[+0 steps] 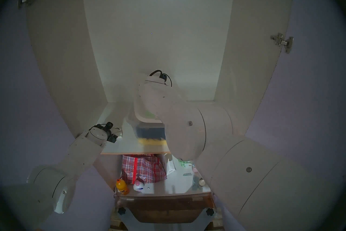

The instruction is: Take socks out of the storage bin, place them on top of the cabinet, and put the lid back on the bin

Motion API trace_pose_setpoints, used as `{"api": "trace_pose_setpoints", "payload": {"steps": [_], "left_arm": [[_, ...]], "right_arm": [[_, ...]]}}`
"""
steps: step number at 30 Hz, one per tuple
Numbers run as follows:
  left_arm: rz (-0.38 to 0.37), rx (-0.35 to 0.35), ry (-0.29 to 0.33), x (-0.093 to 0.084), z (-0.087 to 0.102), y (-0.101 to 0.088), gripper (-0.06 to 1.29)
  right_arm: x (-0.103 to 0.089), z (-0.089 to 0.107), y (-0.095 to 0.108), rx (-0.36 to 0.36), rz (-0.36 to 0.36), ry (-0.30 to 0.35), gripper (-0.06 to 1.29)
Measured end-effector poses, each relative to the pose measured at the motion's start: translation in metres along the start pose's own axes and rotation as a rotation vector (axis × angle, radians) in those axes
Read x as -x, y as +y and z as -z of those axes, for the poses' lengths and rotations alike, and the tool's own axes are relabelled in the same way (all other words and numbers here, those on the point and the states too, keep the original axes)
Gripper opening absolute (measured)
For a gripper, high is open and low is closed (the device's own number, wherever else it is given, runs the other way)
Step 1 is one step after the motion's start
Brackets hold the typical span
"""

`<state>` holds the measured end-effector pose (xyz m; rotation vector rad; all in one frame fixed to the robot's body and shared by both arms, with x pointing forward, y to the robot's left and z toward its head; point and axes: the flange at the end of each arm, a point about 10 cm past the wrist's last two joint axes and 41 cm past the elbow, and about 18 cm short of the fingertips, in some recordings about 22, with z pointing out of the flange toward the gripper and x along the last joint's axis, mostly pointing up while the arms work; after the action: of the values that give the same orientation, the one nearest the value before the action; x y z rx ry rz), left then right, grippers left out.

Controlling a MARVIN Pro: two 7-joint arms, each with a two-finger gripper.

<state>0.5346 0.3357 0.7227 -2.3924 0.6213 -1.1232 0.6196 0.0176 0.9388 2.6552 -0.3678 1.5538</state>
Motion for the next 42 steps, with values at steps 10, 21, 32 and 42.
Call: {"api": "trace_pose_setpoints", "payload": {"steps": [10, 21, 32, 42], "left_arm": [[0.000, -0.001, 0.000, 0.000, 0.000, 0.000, 1.22], [0.001, -0.001, 0.000, 0.000, 0.000, 0.000, 1.22], [0.001, -0.003, 0.003, -0.002, 0.000, -0.001, 1.22], [0.002, -0.005, 0.006, -0.004, 0.000, -0.002, 1.22]], "right_arm": [[0.013, 0.001, -0.009, -0.045, 0.046, 0.005, -0.02], [0.018, 0.002, -0.017, -0.106, 0.075, 0.026, 1.20], [0.008, 0.007, -0.028, -0.172, 0.119, 0.094, 1.22], [-0.005, 0.011, -0.034, -0.214, 0.145, 0.161, 1.22]]}}
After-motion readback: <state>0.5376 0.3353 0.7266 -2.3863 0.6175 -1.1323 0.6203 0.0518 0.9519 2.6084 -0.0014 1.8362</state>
